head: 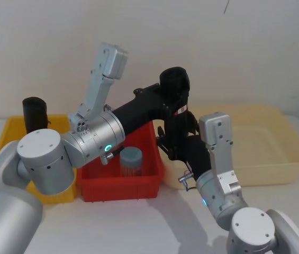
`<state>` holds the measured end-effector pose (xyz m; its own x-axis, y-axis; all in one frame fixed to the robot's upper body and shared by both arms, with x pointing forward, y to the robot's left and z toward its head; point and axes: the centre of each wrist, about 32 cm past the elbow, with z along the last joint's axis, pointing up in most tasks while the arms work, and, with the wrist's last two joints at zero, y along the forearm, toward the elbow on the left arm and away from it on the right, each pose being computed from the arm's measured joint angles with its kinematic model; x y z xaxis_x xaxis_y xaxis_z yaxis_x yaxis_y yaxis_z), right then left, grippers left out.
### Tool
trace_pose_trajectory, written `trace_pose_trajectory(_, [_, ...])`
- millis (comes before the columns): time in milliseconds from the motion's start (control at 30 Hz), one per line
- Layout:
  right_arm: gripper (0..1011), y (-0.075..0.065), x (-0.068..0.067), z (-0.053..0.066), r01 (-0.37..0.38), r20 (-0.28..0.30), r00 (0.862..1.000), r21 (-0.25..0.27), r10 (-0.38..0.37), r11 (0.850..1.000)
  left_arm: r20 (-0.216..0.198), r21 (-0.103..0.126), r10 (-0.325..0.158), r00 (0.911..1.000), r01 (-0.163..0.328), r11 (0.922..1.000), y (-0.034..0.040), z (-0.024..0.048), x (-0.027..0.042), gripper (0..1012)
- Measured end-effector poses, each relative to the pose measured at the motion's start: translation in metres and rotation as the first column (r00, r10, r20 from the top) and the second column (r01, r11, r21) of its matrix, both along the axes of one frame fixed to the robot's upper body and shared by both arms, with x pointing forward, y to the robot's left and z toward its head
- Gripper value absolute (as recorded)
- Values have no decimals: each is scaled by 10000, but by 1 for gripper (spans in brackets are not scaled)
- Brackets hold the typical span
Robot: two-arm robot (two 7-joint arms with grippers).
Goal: Pick up the garbage bag with the one hand and transfer it to the other hand.
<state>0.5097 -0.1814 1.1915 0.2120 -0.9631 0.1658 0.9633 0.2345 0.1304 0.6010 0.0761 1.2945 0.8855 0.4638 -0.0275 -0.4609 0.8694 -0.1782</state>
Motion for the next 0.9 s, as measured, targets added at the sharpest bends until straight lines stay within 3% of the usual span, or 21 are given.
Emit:
trace_pose_trajectory(467, [547, 30, 20, 15, 54, 405, 9992, -282, -42, 9996, 2, -3, 0, 10000, 0, 10000, 0, 0, 0, 390])
trace_pose_trajectory(700, [546, 23, 21, 17, 89, 551, 9985, -378, -68, 9992, 6, -6, -1, 10000, 1, 10000, 0, 1, 0, 390])
trace_pose_trajectory(800, [547, 19, 19, 22, 101, 613, 9981, -400, -76, 9991, 6, -2, 2, 10000, -2, 10000, 0, 1, 0, 433])
trace_pose_trajectory(900, [547, 15, 17, 28, 102, 662, 9978, -406, -75, 9991, 5, -2, 4, 10000, -4, 10000, 0, 1, 0, 548])
